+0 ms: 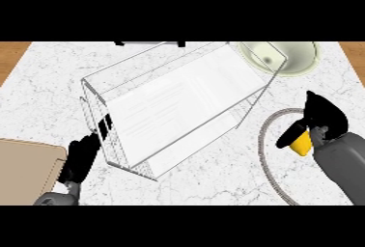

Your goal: Pick the lemon from the placemat and place it in the tiered shelf

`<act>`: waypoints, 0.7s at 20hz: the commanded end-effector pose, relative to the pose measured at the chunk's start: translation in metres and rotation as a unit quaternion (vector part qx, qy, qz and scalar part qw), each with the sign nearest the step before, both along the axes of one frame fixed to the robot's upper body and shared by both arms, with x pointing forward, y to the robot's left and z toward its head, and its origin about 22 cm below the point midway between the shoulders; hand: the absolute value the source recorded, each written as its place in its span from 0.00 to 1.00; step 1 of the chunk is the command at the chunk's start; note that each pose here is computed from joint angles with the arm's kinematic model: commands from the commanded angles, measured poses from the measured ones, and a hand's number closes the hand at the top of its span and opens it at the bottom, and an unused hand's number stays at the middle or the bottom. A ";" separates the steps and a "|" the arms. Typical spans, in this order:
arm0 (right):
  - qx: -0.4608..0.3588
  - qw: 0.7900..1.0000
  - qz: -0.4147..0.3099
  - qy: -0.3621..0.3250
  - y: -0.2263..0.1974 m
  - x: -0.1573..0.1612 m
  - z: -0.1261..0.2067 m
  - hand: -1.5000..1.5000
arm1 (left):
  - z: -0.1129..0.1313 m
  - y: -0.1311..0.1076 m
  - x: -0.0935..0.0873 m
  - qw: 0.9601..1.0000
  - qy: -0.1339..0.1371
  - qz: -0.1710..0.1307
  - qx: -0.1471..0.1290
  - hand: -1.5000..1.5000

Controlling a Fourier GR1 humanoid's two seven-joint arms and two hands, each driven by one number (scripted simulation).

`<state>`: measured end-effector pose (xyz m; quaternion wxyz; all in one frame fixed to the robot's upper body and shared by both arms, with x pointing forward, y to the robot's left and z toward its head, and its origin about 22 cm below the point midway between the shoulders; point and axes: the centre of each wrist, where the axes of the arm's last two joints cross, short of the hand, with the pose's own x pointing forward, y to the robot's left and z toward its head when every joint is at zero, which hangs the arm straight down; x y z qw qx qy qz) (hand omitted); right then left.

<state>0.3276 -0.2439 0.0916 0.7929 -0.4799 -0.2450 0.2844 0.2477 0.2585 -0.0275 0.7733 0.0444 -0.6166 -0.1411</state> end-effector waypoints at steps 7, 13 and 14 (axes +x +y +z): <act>-0.080 0.990 -0.088 0.074 0.016 0.013 -0.017 0.00 | -0.002 0.022 -0.001 1.000 0.006 0.013 0.008 0.50; -0.082 0.988 -0.088 0.097 0.015 0.001 -0.034 0.00 | -0.008 0.015 -0.014 1.000 0.003 0.013 0.006 0.50; -0.080 0.987 -0.094 0.100 -0.001 -0.002 -0.043 0.00 | -0.012 0.002 -0.010 1.000 0.008 0.018 -0.004 0.50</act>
